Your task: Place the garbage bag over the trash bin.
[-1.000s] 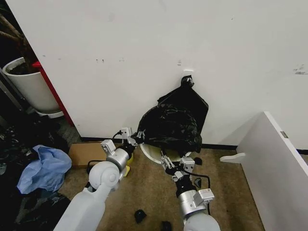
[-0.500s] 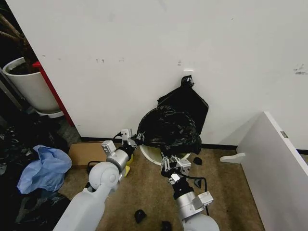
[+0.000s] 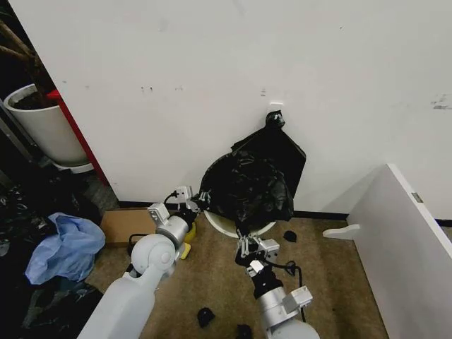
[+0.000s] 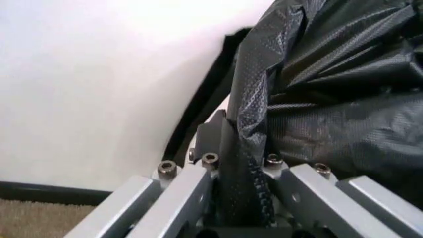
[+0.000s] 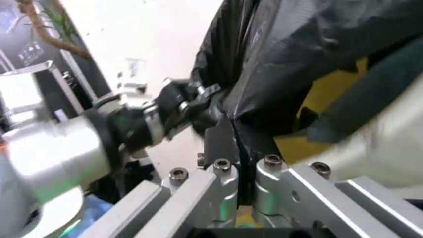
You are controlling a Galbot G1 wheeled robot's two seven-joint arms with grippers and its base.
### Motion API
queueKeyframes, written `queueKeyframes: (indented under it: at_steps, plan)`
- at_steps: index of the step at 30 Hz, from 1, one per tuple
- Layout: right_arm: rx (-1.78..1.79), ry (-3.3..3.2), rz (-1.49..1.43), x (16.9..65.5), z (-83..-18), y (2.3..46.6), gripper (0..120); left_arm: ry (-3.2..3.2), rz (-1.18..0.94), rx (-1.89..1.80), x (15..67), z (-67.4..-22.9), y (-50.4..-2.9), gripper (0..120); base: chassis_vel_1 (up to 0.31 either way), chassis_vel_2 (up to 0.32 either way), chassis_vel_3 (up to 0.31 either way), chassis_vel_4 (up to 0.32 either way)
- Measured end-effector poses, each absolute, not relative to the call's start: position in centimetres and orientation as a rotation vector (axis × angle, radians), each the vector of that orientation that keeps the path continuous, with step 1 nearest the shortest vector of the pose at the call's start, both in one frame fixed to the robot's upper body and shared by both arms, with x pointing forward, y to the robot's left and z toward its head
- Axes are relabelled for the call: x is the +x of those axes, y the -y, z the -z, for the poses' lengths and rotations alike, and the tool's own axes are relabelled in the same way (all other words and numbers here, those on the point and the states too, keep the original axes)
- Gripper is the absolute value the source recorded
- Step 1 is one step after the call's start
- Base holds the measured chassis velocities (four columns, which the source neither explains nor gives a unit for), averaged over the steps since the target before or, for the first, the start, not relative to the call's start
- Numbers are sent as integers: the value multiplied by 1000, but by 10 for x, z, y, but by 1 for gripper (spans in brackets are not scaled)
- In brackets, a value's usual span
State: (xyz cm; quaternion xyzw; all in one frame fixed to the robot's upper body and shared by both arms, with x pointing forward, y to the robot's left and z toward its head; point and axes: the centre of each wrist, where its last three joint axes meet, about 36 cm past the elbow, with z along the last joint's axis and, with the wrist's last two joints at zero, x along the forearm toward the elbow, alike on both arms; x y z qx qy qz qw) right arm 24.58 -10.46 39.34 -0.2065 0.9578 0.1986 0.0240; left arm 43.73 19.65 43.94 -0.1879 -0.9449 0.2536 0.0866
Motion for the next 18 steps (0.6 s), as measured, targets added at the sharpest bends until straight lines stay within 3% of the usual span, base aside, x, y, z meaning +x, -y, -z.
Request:
queueKeyframes:
  at_steps: [18]
  plan:
    - [-752, -2904, -583, 230, -373, 100, 0, 2828, -819, -504, 444, -446, -204, 1, 0, 0, 0, 0]
